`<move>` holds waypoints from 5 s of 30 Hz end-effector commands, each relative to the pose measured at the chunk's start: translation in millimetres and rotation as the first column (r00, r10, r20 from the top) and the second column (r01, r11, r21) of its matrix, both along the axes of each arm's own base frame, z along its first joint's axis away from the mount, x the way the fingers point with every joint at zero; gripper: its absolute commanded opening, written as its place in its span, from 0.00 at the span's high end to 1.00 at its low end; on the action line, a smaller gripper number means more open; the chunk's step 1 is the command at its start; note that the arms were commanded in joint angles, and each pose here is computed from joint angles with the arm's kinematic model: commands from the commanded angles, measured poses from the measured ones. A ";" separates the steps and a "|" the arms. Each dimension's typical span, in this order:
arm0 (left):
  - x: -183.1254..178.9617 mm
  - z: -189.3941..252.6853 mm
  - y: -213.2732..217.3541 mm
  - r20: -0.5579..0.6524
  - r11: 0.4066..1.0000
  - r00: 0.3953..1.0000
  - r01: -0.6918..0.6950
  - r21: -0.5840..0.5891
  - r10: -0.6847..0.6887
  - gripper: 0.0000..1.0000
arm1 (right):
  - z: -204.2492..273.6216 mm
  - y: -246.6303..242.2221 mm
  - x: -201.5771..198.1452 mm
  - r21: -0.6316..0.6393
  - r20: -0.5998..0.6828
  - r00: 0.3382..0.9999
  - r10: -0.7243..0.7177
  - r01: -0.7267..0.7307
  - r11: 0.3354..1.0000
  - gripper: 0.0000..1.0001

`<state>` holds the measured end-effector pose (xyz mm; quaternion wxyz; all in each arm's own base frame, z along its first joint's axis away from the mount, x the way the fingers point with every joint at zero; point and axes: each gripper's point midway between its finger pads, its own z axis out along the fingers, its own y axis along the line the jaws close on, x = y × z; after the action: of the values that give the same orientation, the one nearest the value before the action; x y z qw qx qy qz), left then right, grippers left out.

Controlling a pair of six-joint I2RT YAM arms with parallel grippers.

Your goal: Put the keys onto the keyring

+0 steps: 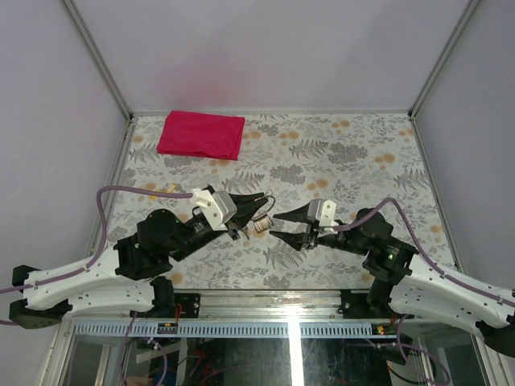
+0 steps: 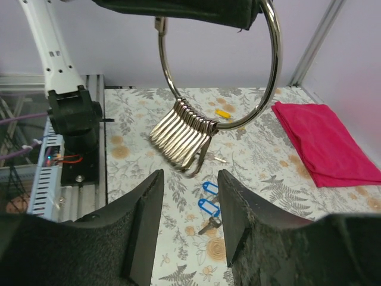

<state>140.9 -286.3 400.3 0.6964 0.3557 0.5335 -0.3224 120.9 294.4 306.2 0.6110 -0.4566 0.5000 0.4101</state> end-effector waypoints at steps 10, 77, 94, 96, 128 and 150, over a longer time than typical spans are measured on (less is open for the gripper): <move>-4.7 34.7 0.2 0.011 0.993 1.000 0.030 -0.113 -0.029 1.00 | 33.7 10.5 23.6 0.124 0.157 0.983 -0.095 0.076 0.989 0.62; -8.2 39.9 -3.0 0.012 0.989 0.998 0.056 -0.135 -0.055 1.00 | 41.1 11.2 39.9 0.198 0.110 0.978 -0.178 0.153 0.968 0.58; -8.6 44.6 -4.0 0.007 0.986 0.998 0.059 -0.157 -0.059 1.00 | 47.3 12.1 37.5 0.236 0.119 0.979 -0.167 0.136 0.962 0.96; -9.2 45.8 -3.2 0.008 0.985 0.998 0.060 -0.160 -0.060 1.00 | 47.6 9.1 39.0 0.230 0.129 0.975 -0.183 0.150 0.961 1.00; 1.1 15.6 -1.4 -0.166 0.991 0.986 -0.019 -0.130 -0.003 0.28 | 46.3 -84.9 68.8 -0.323 0.706 0.691 -0.154 0.508 0.799 1.00; -11.8 -15.2 -21.7 0.121 0.980 0.989 0.110 -0.165 -0.090 0.17 | 20.4 -66.9 16.8 -0.589 -0.290 0.847 -0.445 0.209 0.781 1.00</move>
<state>132.1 -310.0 349.9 0.6906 0.3610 0.5067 -0.3687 144.1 230.3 316.9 0.4441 -0.4865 0.7235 0.2062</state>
